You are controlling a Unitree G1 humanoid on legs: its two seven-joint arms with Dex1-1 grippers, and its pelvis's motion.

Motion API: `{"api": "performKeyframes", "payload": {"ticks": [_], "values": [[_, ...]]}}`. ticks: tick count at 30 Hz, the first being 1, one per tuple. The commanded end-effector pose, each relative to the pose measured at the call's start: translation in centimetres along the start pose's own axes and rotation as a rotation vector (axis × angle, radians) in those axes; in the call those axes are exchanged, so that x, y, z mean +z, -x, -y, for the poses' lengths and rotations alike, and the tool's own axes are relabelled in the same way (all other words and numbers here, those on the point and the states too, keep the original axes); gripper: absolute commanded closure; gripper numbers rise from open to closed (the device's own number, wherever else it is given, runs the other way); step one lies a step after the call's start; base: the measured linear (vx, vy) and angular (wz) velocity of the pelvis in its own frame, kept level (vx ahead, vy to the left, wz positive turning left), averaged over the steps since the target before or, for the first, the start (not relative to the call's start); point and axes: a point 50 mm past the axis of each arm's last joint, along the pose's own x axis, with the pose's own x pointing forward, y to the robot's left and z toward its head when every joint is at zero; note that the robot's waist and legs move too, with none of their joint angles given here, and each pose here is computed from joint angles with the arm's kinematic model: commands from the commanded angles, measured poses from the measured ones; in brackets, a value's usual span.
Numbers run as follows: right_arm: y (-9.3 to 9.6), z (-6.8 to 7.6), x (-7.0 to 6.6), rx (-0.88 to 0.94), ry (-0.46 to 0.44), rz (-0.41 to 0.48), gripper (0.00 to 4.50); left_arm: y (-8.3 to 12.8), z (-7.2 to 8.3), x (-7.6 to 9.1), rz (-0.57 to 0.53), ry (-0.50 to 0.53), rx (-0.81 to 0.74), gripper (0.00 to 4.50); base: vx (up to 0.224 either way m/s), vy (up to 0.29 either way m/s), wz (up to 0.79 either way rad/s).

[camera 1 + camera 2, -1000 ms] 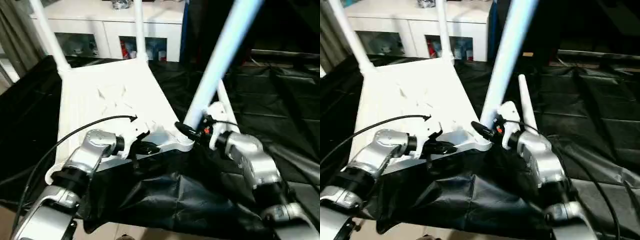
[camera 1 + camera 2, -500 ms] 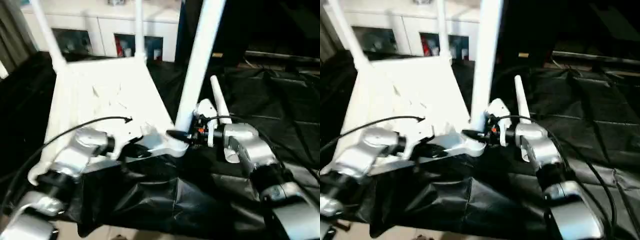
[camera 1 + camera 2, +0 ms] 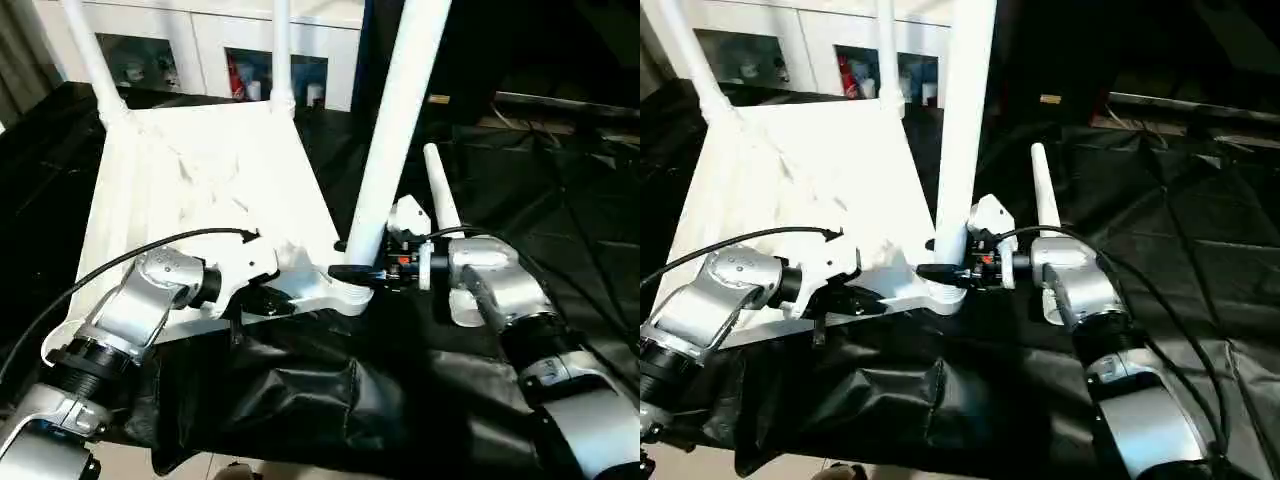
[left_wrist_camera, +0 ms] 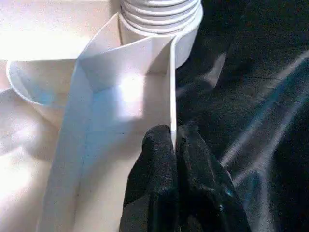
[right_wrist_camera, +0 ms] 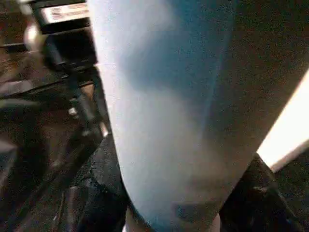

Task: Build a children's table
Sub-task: Insert table leg to table base

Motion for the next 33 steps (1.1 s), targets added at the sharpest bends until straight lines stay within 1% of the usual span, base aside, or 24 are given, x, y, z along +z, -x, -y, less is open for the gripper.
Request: {"api": "performKeyframes", "payload": {"ticks": [1,3,4,6,7,8,10,11,13,16,24,28,30,32,33], "values": [[1.4,0.0,-6.2,-0.224,-0.145,-0.269,2.59,0.1,-0.5,2.4,0.056,-0.019,0.045,4.50,-0.052,-0.001,-0.07],[0.9,0.2,-6.7,-0.339,-0.193,-0.277,2.59,-0.4,-1.1,3.0,0.048,0.033,0.139,4.50,-0.054,0.001,-0.07],[0.2,0.0,-7.0,-0.393,-0.227,-0.280,2.59,-1.0,-1.6,3.5,0.052,0.086,0.216,4.50,0.000,0.000,0.00],[-0.7,-0.3,-7.2,-0.446,-0.274,-0.285,2.59,-1.9,-1.9,4.2,0.057,0.157,0.301,4.50,0.000,0.000,0.00],[-0.7,-0.3,-7.2,-0.446,-0.274,-0.285,2.59,-1.9,-1.9,4.2,0.057,0.157,0.301,4.50,0.000,0.000,0.00],[-2.3,-1.0,-7.4,-0.491,-0.353,-0.284,2.59,-3.6,-1.6,5.1,0.055,0.197,0.346,4.50,0.000,0.000,0.00],[-2.5,-1.1,-7.3,-0.494,-0.362,-0.286,2.59,-3.8,-1.5,5.2,0.053,0.200,0.350,4.50,0.000,0.000,0.00],[-4.2,-1.9,-7.1,-0.505,-0.410,-0.302,2.59,-5.6,-0.7,6.1,0.034,0.207,0.377,4.50,0.000,0.000,0.00],[-4.7,-2.1,-6.9,-0.502,-0.417,-0.305,2.59,-6.2,-0.4,6.4,0.026,0.206,0.381,4.50,0.000,0.000,0.00],[-5.3,-2.3,-6.5,-0.505,-0.450,-0.295,2.59,-6.6,-0.4,6.4,0.012,0.213,0.402,4.50,0.000,0.000,0.00],[-5.8,-2.4,-6.3,-0.504,-0.455,-0.298,2.59,-6.3,-0.8,6.3,0.004,0.229,0.428,4.50,0.000,0.000,0.00],[-5.7,-2.2,-6.1,-0.512,-0.421,-0.300,2.59,-6.1,-0.9,6.2,0.007,0.231,0.431,4.50,0.000,0.000,0.00],[-5.8,-2.1,-5.9,-0.501,-0.406,-0.285,2.59,-6.0,-1.0,6.3,0.014,0.226,0.432,4.50,0.000,0.000,0.00],[-5.8,-1.9,-5.4,-0.503,-0.424,-0.245,2.59,-5.9,-1.1,6.3,0.024,0.218,0.428,4.50,0.000,0.000,0.00],[-5.9,-1.8,-5.3,-0.502,-0.427,-0.239,2.59,-5.9,-1.1,6.4,0.025,0.217,0.427,4.50,0.000,0.000,0.00]]}}
